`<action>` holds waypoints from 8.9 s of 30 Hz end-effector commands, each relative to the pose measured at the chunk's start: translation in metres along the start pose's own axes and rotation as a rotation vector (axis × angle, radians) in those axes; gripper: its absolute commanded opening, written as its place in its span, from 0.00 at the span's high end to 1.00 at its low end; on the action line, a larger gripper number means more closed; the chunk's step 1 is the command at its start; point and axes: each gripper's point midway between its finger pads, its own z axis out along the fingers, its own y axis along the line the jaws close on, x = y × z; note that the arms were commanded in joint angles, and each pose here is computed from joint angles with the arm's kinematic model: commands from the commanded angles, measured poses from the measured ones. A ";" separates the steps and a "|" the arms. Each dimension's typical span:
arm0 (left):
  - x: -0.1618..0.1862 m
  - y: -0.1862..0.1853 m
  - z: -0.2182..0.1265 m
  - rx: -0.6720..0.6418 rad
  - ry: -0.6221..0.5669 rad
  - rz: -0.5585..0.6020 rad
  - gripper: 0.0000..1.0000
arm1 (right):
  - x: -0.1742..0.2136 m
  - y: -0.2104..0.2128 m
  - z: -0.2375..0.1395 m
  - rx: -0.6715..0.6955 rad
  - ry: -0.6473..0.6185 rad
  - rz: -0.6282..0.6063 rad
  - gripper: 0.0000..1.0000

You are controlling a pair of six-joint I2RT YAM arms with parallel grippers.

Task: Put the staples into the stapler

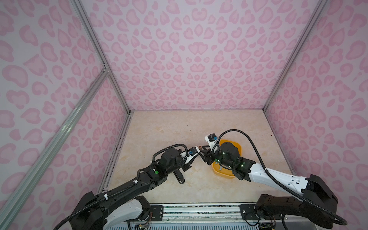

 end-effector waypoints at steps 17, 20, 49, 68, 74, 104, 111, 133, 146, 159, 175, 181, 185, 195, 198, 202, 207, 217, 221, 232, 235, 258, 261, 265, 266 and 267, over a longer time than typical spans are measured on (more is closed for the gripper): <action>-0.027 0.006 -0.015 -0.029 -0.117 -0.007 0.97 | 0.011 -0.012 0.010 0.093 0.044 -0.005 0.58; -0.029 0.007 -0.017 -0.032 -0.126 -0.009 0.97 | 0.011 -0.012 0.010 0.095 0.044 -0.006 0.58; -0.036 0.017 -0.036 -0.113 -0.206 -0.018 0.97 | 0.007 -0.037 0.008 0.233 0.061 -0.060 0.55; -0.043 -0.001 -0.048 -0.047 -0.303 0.070 0.97 | -0.013 0.042 -0.058 -0.234 -0.291 -0.415 0.40; -0.048 -0.027 -0.048 0.101 -0.331 0.141 0.97 | 0.002 0.056 -0.049 -0.282 -0.234 -0.473 0.39; -0.055 -0.034 -0.060 0.153 -0.321 0.159 0.97 | 0.032 0.078 -0.044 -0.530 -0.084 -0.541 0.37; -0.058 -0.039 -0.058 0.201 -0.298 0.155 0.97 | 0.033 0.081 -0.045 -0.548 -0.068 -0.548 0.36; -0.059 -0.048 -0.062 0.263 -0.294 0.150 0.97 | 0.045 0.081 -0.030 -0.579 0.021 -0.546 0.52; -0.064 -0.019 -0.066 0.078 -0.338 0.084 0.60 | 0.041 0.085 -0.030 -0.596 0.002 -0.538 0.85; -0.040 0.061 -0.092 -0.423 -0.330 -0.089 0.32 | 0.036 0.073 0.014 -0.300 0.097 -0.408 1.00; -0.010 0.129 -0.142 -0.870 -0.289 -0.448 0.02 | 0.100 -0.020 0.089 0.243 0.451 -0.170 1.00; 0.015 0.149 -0.182 -1.046 -0.402 -0.763 0.03 | 0.118 -0.029 0.104 0.270 0.492 -0.072 1.00; 0.006 0.147 -0.178 -0.989 -0.343 -0.757 0.02 | 0.132 -0.049 0.108 0.319 0.546 -0.028 1.00; 0.011 0.152 -0.160 -1.017 -0.222 -0.750 0.02 | 0.132 -0.071 0.105 0.373 0.536 0.049 1.00; 0.010 0.152 -0.158 -1.015 -0.217 -0.747 0.02 | 0.134 -0.068 0.106 0.366 0.545 0.042 0.97; 0.008 0.152 -0.158 -1.007 -0.208 -0.728 0.03 | 0.139 -0.062 0.109 0.341 0.564 0.026 0.73; 0.007 0.152 -0.160 -1.009 -0.215 -0.723 0.03 | 0.139 -0.053 0.111 0.339 0.559 -0.010 0.64; -0.006 0.151 -0.162 -0.967 -0.201 -0.693 0.04 | 0.126 -0.053 0.102 0.361 0.518 -0.051 0.41; -0.014 0.146 -0.167 -0.916 -0.256 -0.689 0.04 | 0.111 -0.051 0.094 0.360 0.477 -0.064 0.39; -0.015 0.144 -0.158 -0.886 -0.226 -0.648 0.04 | 0.037 -0.052 0.045 0.418 0.247 -0.145 0.44; -0.015 0.145 -0.157 -0.895 -0.208 -0.634 0.03 | 0.021 -0.059 0.027 0.465 0.183 -0.139 0.44; -0.135 0.137 -0.133 -0.551 -0.270 -0.441 0.01 | -0.019 -0.094 -0.033 0.612 0.009 -0.092 0.41; -0.169 0.114 -0.127 -0.376 -0.199 -0.099 0.11 | -0.023 -0.101 -0.044 0.619 -0.016 -0.060 0.38; -0.136 0.115 -0.116 -0.390 0.039 0.223 0.13 | -0.026 -0.108 -0.058 0.637 -0.043 -0.031 0.36; -0.120 0.118 -0.111 -0.399 0.124 0.297 0.12 | -0.028 -0.109 -0.061 0.636 -0.054 -0.024 0.36; -0.099 0.116 -0.103 -0.382 0.218 0.373 0.12 | -0.029 -0.108 -0.063 0.626 -0.066 -0.018 0.36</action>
